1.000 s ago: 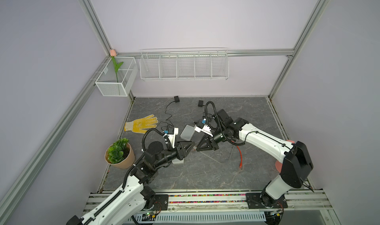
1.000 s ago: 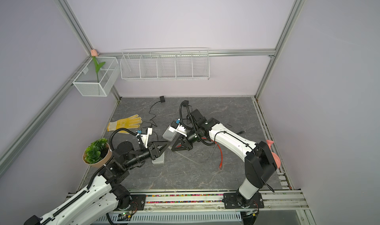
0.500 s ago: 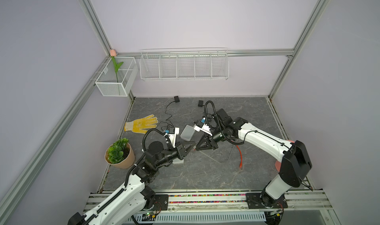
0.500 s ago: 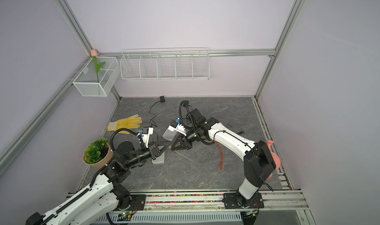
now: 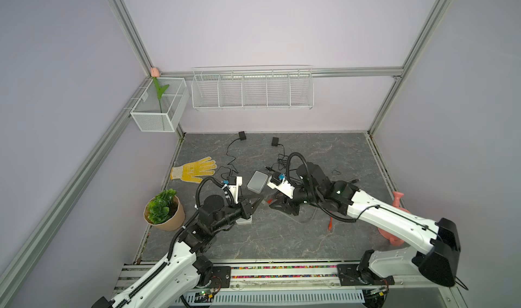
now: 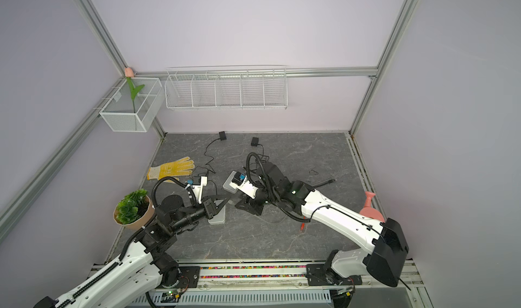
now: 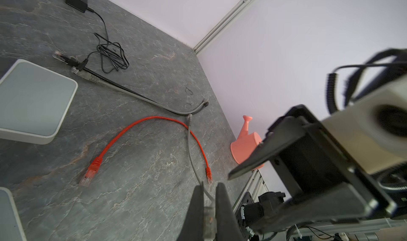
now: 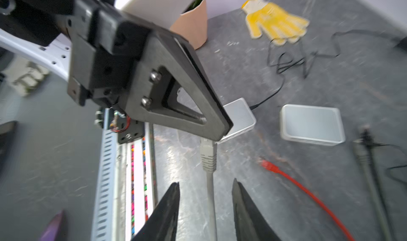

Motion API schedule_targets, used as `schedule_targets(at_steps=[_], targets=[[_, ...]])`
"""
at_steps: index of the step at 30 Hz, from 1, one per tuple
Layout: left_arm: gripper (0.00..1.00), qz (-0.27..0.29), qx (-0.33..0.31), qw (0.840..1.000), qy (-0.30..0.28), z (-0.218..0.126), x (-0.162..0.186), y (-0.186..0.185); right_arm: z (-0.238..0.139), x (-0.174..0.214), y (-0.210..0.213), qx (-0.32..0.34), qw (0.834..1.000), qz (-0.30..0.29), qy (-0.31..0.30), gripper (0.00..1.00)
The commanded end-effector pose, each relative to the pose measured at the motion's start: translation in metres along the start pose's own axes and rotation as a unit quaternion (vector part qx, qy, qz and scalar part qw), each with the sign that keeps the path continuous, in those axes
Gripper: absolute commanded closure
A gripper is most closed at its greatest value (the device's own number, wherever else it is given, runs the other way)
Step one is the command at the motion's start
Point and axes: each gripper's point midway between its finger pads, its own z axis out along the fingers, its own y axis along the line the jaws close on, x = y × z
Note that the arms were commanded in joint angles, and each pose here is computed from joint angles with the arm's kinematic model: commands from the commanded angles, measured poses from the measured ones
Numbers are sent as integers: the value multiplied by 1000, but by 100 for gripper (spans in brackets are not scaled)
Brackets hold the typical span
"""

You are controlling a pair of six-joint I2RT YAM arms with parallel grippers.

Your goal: Insert the plug into the switch port

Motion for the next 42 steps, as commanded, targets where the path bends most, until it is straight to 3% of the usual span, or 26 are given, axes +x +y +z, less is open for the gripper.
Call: schedule_targets(at_steps=[1,10,30,33,36,39,40,42], targets=[[100,-10,-16,1000,-25,-2,-10,2,6,3,-31,121,992,-44,10,57],[100,-21,-29,999,-39,-6,-11,9,33,14,-28,111,991,-59,52,57],[100,-27,-37,998,-36,-4,-6,17,55,6,-16,73,995,-58,47,61],[100,-28,-37,998,-37,-3,-6,18,58,5,-14,68,995,-60,48,66],[100,-29,-37,998,-35,-3,-5,19,60,5,-14,69,995,-61,49,84],[100,-31,-44,998,-34,-3,-4,22,59,7,-19,83,994,-58,49,88],[95,-30,-54,998,-33,-5,-3,25,59,9,-20,86,993,-59,51,89],[50,-24,-82,996,-37,-9,-4,33,60,17,-21,89,992,-56,67,89]])
